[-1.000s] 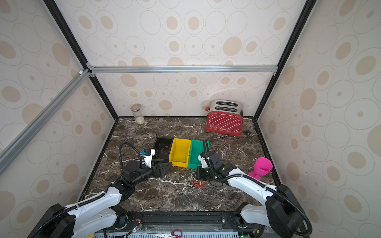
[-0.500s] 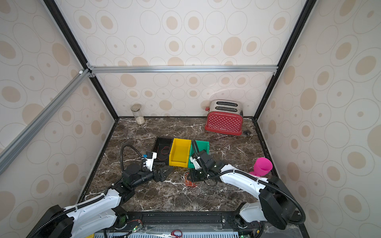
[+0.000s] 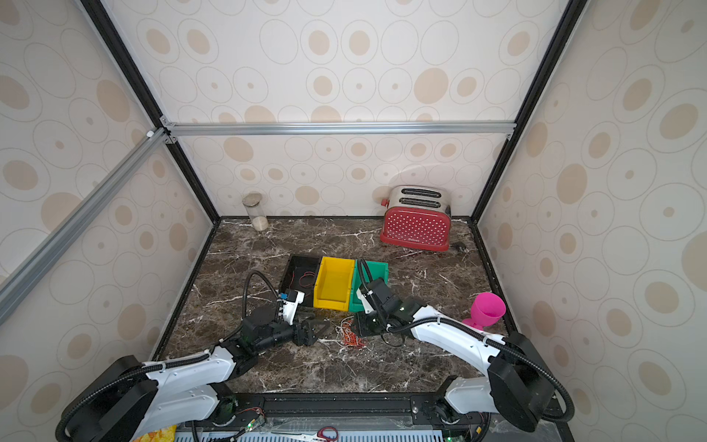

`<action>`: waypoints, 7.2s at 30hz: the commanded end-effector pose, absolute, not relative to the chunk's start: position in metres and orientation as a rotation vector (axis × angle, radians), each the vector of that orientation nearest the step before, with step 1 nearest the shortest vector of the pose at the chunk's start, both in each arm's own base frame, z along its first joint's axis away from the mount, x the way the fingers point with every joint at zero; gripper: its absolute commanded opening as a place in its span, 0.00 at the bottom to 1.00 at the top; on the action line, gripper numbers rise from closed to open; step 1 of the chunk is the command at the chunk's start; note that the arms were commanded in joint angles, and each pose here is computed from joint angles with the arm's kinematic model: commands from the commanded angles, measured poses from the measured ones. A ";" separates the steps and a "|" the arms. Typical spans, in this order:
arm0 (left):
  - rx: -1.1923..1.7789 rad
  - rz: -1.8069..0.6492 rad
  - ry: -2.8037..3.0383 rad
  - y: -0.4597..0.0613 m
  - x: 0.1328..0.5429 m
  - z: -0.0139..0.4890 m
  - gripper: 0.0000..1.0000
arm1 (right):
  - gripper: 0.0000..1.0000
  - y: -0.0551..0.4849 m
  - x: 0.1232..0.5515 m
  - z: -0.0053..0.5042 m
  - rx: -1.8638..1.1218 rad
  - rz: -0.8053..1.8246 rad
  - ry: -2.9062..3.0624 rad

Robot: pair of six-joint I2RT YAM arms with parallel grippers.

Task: Untangle and sort cables by color
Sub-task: Untie the cable.

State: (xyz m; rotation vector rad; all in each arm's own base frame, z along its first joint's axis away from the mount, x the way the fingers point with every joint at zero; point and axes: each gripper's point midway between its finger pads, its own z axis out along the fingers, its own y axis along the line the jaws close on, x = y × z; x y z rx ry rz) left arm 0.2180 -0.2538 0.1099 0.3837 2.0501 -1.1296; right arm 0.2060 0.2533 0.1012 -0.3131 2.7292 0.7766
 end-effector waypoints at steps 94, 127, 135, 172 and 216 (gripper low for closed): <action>0.464 -0.785 2.166 -0.266 0.238 0.107 0.57 | 0.00 0.202 0.241 0.197 -0.178 0.722 2.481; 0.432 -0.943 2.319 -0.286 0.224 0.028 0.35 | 0.00 0.228 0.236 0.307 -0.217 1.059 2.165; 0.392 -0.885 2.324 -0.273 0.226 0.025 0.03 | 0.00 0.193 0.239 0.318 -0.203 0.807 2.161; 0.538 -0.870 2.154 -0.278 0.235 0.099 0.70 | 0.00 0.149 0.261 0.218 -0.044 0.383 2.426; 0.525 -0.599 2.284 -0.275 0.241 0.047 0.01 | 0.59 0.136 0.213 0.126 -0.083 0.088 2.737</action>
